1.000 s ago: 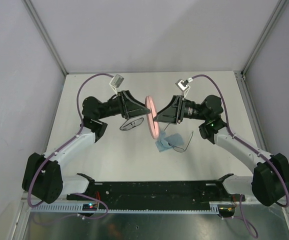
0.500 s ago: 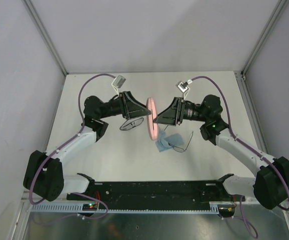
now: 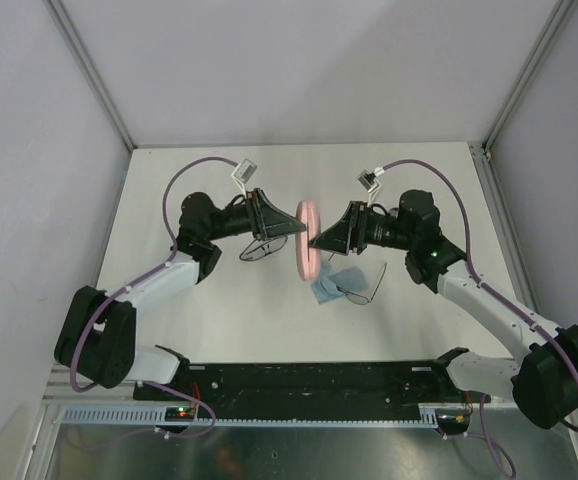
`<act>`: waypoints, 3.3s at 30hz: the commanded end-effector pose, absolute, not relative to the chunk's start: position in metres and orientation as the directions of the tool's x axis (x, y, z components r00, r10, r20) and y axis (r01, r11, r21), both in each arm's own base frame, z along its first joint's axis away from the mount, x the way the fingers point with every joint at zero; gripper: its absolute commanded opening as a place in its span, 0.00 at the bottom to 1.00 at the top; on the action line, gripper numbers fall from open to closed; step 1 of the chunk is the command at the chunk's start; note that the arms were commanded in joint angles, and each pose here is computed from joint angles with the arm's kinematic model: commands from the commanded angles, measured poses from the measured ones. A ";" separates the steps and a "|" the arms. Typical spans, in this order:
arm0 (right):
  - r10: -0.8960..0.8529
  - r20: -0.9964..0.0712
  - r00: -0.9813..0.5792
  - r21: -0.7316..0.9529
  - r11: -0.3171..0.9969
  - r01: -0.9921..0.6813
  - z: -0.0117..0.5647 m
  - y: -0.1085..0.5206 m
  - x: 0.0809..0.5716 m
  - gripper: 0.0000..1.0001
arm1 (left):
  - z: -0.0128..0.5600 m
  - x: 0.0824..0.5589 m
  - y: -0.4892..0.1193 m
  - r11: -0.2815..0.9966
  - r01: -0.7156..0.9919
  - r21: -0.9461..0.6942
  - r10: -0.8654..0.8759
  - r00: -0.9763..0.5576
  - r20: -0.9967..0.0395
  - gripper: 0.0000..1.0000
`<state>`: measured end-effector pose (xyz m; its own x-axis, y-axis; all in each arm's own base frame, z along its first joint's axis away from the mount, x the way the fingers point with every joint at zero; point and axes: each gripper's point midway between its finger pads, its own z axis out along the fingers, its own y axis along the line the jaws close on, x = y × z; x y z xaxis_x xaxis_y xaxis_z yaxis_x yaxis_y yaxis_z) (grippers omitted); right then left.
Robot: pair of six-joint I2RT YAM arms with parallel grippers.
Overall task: Organize the sunglasses
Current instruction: Open the sunglasses case at the center of the board, then pass from the left arm to the right, then place the opened sunglasses case at the center of the board.
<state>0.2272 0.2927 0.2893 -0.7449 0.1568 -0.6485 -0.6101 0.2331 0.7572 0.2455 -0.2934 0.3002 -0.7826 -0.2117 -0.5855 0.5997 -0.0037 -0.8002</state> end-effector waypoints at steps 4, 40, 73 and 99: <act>0.200 -0.690 -0.695 0.673 0.530 -0.516 0.249 0.280 0.265 0.30 | 0.268 0.260 -0.299 0.121 0.621 -0.775 -0.207 -0.748 -0.631 0.13; 0.157 -0.687 -0.710 0.682 0.478 -0.554 0.220 0.241 0.252 0.85 | 0.201 0.282 -0.285 0.353 0.538 -0.766 -0.157 -0.773 -0.615 0.11; 0.189 -0.692 -0.697 0.714 0.034 -0.699 0.293 0.288 0.195 0.02 | 0.288 0.242 -0.280 0.081 0.623 -0.778 -0.205 -0.754 -0.624 0.67; 0.095 -0.403 -0.910 0.835 0.445 -0.323 0.132 0.391 0.247 0.01 | 0.169 0.291 -0.135 0.657 0.229 -0.719 -0.473 -0.617 -0.629 1.00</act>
<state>0.2306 0.3636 0.1194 -0.9209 0.0762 -0.3824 -0.3091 0.4552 0.8351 0.2833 -0.1501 0.1702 -0.6723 -0.4797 -0.5638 0.2500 0.5698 -0.7829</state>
